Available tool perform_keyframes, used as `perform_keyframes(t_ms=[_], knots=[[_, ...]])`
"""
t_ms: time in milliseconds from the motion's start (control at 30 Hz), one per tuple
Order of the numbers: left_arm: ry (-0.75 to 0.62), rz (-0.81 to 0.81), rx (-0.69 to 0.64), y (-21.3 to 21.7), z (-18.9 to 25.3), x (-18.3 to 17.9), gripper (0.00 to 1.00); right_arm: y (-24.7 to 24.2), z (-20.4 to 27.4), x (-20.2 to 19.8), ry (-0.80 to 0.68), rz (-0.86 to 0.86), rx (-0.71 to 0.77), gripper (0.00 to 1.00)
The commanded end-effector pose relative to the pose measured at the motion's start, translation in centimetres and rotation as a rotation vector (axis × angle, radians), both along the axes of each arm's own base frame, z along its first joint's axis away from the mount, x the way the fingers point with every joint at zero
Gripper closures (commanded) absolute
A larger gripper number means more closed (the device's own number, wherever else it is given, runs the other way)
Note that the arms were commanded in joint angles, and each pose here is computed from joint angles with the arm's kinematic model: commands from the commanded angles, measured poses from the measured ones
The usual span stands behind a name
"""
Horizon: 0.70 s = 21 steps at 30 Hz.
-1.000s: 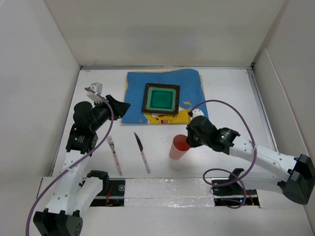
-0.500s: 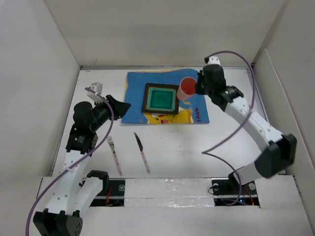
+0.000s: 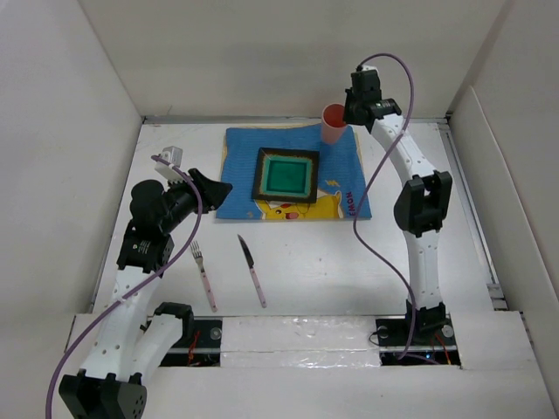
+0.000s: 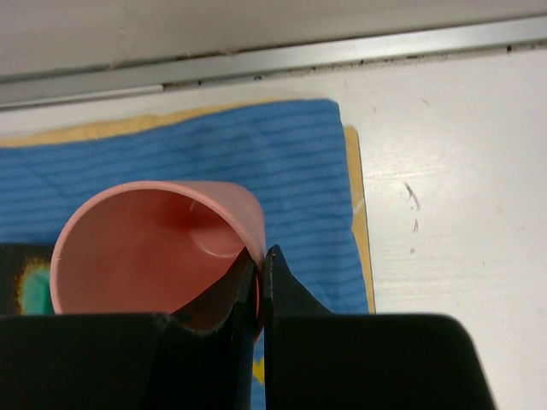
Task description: Set the dinner table for one person
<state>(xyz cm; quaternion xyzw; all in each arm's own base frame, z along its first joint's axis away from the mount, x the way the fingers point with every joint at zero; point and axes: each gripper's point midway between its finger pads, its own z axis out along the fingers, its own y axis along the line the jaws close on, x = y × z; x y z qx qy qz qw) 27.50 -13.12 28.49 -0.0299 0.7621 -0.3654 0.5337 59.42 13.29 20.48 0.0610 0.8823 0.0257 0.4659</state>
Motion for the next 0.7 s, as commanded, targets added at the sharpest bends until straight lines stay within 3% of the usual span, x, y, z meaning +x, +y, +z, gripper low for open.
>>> perform_keyframes(t_ms=[0, 433, 467, 500, 600, 667], knots=[[-0.053, -0.02, -0.01, -0.2, 1.4, 0.0, 0.65, -1.6, 3.3, 1.3, -0.051, -0.017, 0.007, 1.0], [-0.036, -0.014, -0.008, -0.2, 0.9, 0.3, 0.65, -3.3, -4.4, 3.7, 0.048, -0.046, 0.01, 1.0], [-0.04, -0.012, -0.007, -0.2, 1.0, 0.4, 0.65, -3.4, -4.7, 3.6, 0.053, -0.05, 0.009, 0.98], [-0.032, -0.011, -0.005, -0.2, 0.8, 0.5, 0.65, -3.2, -4.5, 3.9, 0.041, -0.048, 0.021, 0.85], [-0.027, -0.014, -0.005, -0.2, 0.6, 0.5, 0.65, -3.3, -3.0, 4.1, 0.005, -0.042, 0.053, 0.63], [-0.028, -0.011, -0.004, -0.2, 0.7, 0.6, 0.65, -3.2, -0.7, 3.9, -0.041, -0.033, 0.065, 0.57]])
